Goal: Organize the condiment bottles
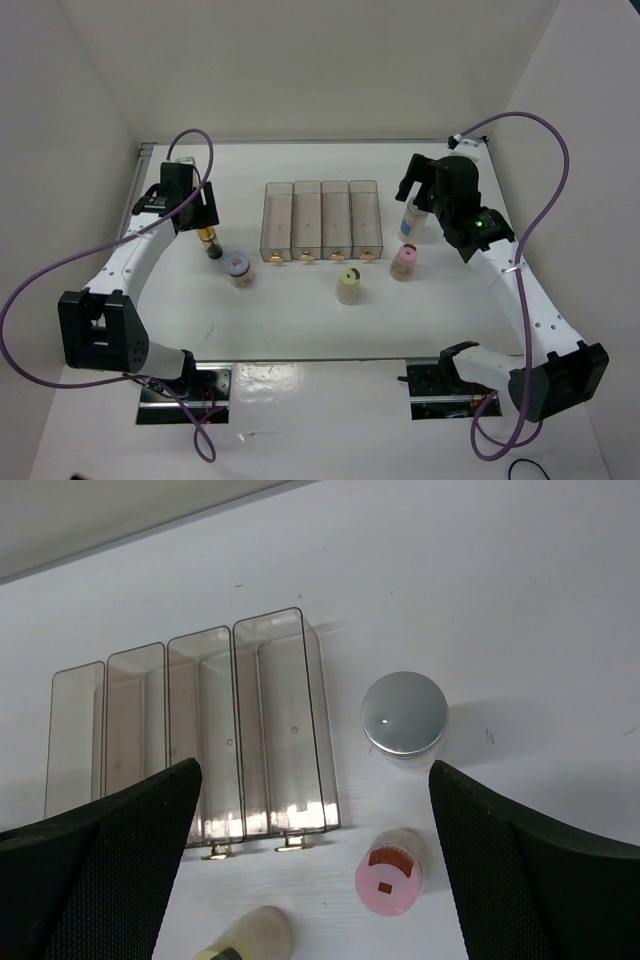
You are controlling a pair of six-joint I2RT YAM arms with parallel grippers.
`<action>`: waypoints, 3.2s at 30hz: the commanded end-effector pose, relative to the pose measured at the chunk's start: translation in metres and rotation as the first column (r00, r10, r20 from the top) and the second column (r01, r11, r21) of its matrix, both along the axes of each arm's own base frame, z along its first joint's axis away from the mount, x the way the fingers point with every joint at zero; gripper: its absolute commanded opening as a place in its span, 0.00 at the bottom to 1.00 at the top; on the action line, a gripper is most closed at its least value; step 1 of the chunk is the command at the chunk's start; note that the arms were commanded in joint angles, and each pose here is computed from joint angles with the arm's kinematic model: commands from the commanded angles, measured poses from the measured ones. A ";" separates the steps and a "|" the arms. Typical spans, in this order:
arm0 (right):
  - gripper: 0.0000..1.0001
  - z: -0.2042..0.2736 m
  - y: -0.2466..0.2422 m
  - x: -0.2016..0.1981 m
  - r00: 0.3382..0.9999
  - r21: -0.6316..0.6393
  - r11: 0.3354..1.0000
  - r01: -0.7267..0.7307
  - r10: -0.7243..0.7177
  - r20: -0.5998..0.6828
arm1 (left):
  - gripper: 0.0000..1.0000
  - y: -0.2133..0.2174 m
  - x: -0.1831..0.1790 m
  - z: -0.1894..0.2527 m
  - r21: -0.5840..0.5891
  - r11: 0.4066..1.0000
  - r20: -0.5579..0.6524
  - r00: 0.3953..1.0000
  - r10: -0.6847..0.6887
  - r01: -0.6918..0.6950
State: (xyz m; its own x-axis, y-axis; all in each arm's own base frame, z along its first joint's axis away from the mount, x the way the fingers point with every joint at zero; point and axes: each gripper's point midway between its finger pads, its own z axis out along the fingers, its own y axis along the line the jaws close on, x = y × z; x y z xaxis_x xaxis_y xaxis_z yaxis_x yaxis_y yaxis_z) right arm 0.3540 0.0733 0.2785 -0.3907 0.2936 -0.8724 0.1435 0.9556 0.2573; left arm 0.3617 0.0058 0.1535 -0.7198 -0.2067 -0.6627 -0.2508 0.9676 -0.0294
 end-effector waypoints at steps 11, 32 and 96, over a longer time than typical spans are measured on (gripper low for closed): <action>0.99 -0.006 -0.003 0.000 1.000 -0.003 1.000 0.009 -0.009 -0.015 | 0.59 -0.004 0.003 -0.007 -0.001 1.000 -0.013 1.000 -0.028 0.028; 0.99 -0.011 0.001 0.001 1.000 0.014 1.000 -0.004 0.004 -0.017 | 0.21 -0.016 0.022 0.079 0.011 0.998 0.155 0.986 -0.062 0.061; 0.99 -0.025 0.010 0.024 0.996 -0.027 0.998 -0.061 0.058 -0.073 | 0.29 -0.190 0.106 0.009 0.036 0.932 0.047 0.931 -0.361 0.359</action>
State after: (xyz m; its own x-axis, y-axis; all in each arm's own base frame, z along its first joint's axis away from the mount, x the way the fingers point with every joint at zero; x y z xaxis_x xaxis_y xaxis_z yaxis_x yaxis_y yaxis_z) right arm 0.3673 0.0822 0.2341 -0.5084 0.2463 -0.8252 0.1258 0.9692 0.2118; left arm 0.4570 -0.1781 0.1551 -0.7438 0.1076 -0.6597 0.1277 0.9917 0.0178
